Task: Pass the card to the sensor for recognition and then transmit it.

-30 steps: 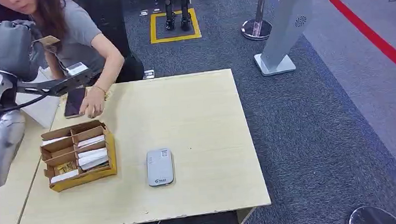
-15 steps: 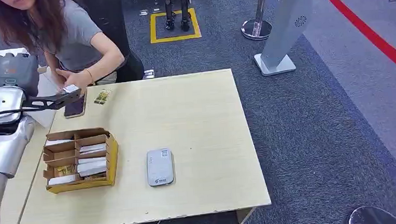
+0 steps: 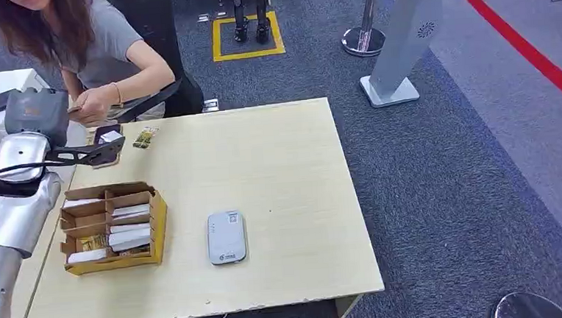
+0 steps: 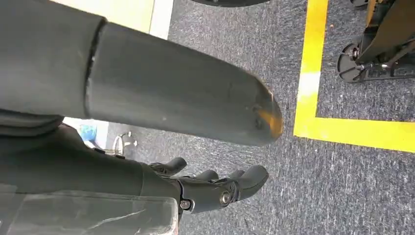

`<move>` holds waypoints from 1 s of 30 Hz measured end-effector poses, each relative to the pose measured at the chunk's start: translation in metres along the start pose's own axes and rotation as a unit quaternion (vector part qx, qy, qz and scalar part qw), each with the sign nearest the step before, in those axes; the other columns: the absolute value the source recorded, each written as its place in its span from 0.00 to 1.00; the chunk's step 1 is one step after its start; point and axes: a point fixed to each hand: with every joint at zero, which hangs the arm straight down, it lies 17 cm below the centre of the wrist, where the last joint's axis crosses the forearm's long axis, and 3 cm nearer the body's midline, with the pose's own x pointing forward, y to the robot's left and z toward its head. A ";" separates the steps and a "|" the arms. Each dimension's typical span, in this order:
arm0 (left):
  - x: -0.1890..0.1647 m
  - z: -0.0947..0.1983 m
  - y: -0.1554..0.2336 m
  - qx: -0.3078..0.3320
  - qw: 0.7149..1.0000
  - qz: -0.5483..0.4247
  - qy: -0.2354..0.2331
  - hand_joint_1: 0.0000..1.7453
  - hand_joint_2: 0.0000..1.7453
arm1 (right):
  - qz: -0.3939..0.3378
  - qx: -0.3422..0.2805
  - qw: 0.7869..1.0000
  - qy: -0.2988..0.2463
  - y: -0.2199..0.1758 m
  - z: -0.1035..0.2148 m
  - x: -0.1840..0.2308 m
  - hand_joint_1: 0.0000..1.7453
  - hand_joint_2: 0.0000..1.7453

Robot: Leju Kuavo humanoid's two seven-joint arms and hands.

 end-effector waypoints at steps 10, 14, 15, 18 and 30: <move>-0.002 0.012 -0.015 0.000 1.000 0.028 -0.007 0.00 1.00 | -0.001 0.001 1.000 0.002 0.001 0.000 -0.003 0.00 0.00; 0.027 0.028 0.009 0.015 0.970 0.235 -0.063 0.00 1.00 | -0.010 0.003 1.000 0.003 0.002 0.000 -0.005 0.00 0.00; 0.031 0.033 0.015 0.017 0.958 0.278 -0.073 0.00 1.00 | -0.011 0.004 1.000 0.003 0.002 0.000 -0.006 0.00 0.00; 0.032 0.047 0.037 0.032 0.903 0.416 -0.099 0.00 1.00 | -0.014 0.005 1.000 0.006 0.003 -0.001 -0.009 0.00 0.00; -0.035 0.148 0.042 0.033 0.531 0.828 -0.177 0.00 1.00 | -0.023 0.007 1.000 0.009 0.004 -0.001 -0.016 0.00 0.00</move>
